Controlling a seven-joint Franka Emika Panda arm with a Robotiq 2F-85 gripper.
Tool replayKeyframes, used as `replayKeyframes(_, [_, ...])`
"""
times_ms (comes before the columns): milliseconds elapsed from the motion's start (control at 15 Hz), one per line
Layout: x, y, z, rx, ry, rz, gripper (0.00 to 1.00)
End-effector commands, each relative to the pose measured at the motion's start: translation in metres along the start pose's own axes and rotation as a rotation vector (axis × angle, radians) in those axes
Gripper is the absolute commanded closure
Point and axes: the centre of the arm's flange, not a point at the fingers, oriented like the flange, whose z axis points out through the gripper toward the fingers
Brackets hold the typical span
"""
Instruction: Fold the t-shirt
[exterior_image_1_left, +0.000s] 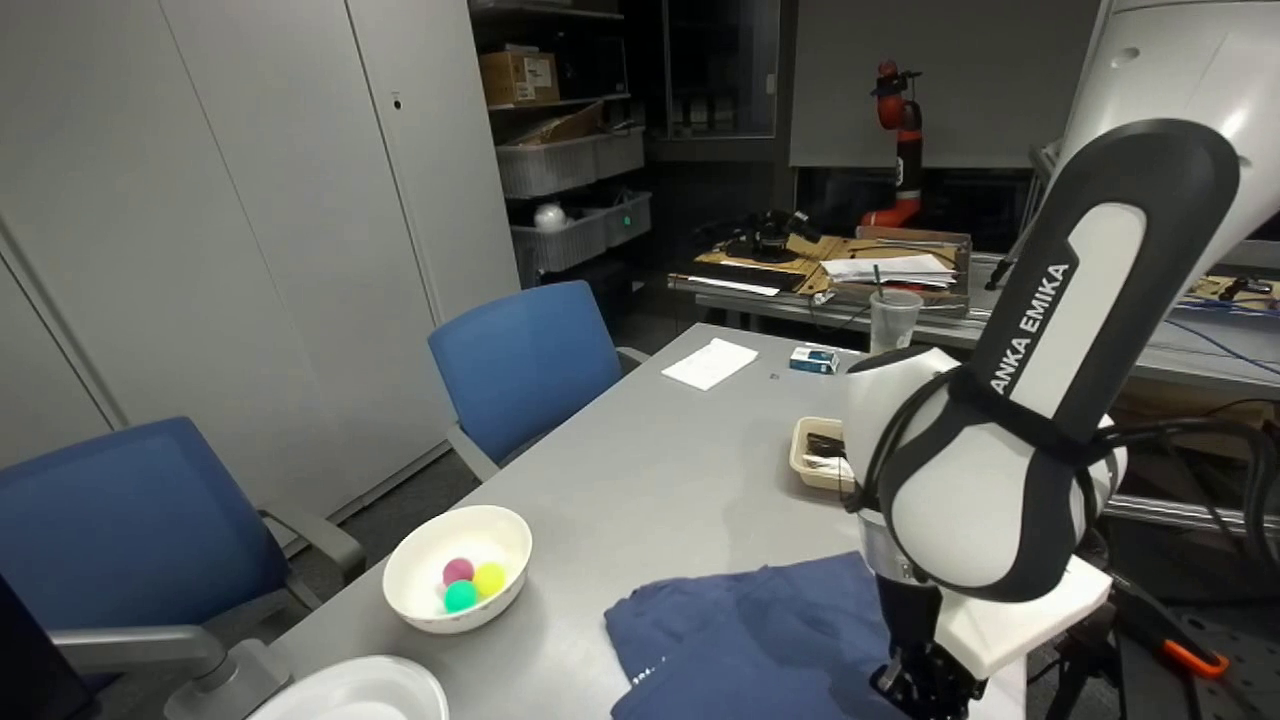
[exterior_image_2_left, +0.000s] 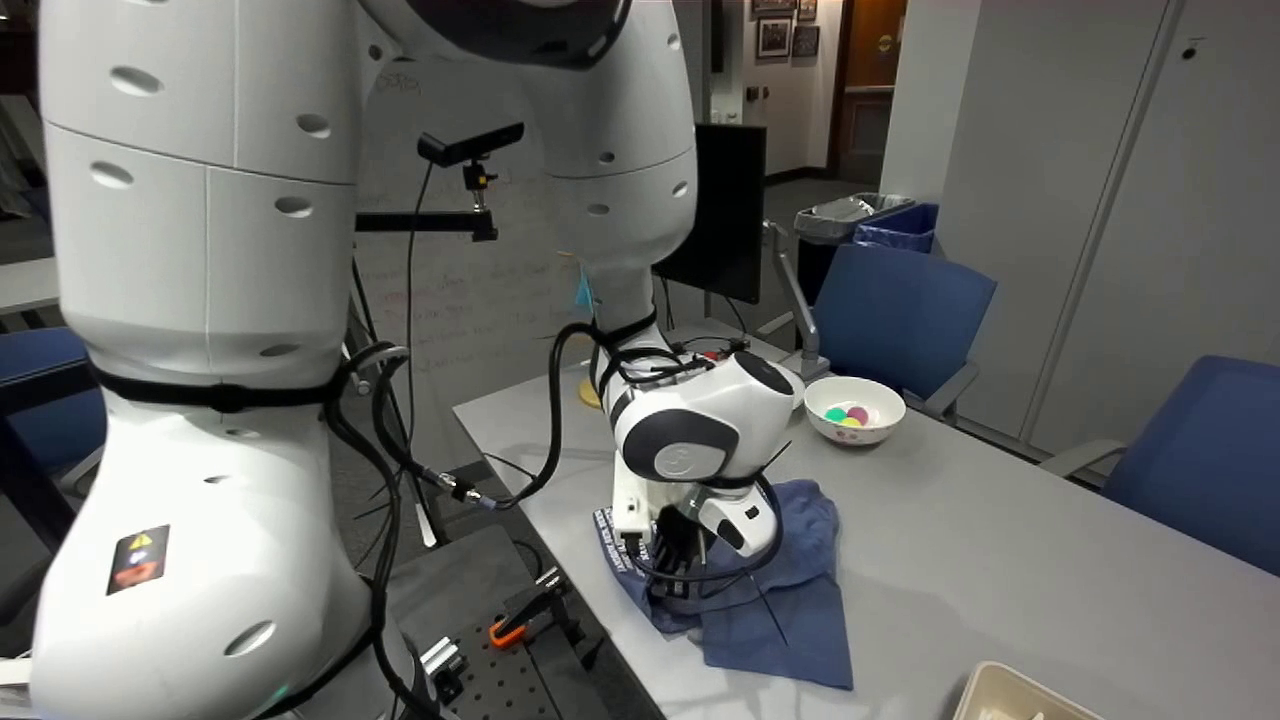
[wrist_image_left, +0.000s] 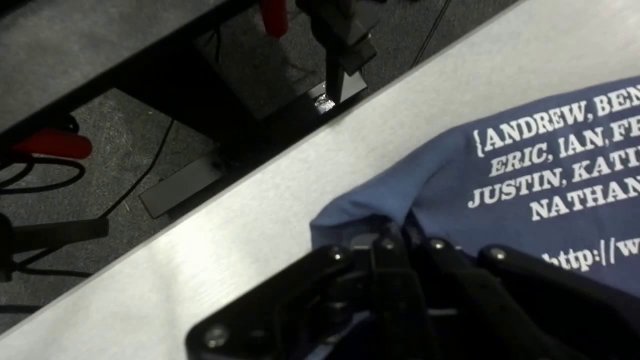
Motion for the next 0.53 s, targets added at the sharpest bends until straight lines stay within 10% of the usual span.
replayKeyframes(0, [0.013,0.004,-0.038,0.076,0.049,0.055,0.99])
replayKeyframes(467, [0.068,-0.009,-0.104,0.272,0.255,0.234,0.99])
